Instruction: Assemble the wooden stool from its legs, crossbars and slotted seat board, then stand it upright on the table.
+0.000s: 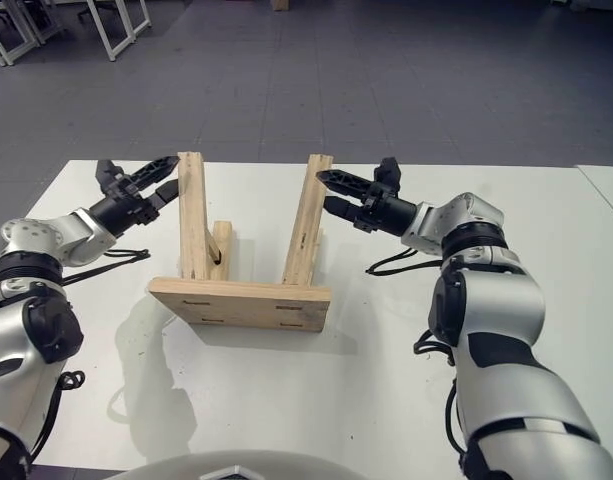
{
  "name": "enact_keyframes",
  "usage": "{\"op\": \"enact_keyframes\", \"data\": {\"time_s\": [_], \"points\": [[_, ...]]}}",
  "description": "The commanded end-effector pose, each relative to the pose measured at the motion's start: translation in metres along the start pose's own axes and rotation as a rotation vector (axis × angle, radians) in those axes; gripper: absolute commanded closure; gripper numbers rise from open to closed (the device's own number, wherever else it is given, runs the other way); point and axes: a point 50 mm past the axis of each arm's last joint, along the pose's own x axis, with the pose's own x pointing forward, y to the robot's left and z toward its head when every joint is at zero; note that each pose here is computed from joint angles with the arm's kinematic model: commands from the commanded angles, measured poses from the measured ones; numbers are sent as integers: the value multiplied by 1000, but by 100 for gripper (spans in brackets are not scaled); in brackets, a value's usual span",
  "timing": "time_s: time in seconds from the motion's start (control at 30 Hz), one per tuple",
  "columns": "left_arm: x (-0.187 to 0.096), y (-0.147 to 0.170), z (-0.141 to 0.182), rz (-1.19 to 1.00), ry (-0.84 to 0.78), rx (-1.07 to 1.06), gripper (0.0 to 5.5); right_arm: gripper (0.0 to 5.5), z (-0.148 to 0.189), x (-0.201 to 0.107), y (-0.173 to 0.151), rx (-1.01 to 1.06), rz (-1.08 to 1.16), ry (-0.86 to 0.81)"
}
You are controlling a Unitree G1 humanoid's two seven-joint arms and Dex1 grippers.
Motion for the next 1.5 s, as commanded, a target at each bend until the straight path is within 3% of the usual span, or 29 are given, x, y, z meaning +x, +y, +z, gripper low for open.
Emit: {"op": "enact_keyframes", "data": {"time_s": [0.03,0.2,0.37,0.53,0.67,0.93,1.17,1.4,1.5], "points": [[-11,-31,28,-74,-71,70,290,75,11,-14,6,-53,-34,-15],[-18,-33,30,-29,-40,126,290,75,13,-35,5,-97,-128,53],[-49,-29,20,91,121,415,290,75,18,-65,5,-290,-251,165],[-111,-11,-33,157,347,883,290,75,-3,-93,-7,-748,-322,380],[-141,3,-74,131,519,998,290,75,-23,-118,2,-861,-265,587],[-124,12,-100,25,588,1063,290,75,-64,-105,9,-862,-103,785],[-113,16,-90,24,615,1120,290,75,-79,-68,5,-866,-31,727],[-100,19,-90,-41,657,1121,290,75,-89,-58,-4,-916,-40,721],[-92,20,-92,-84,692,1119,290,124,-90,-51,-6,-929,-33,713]]}}
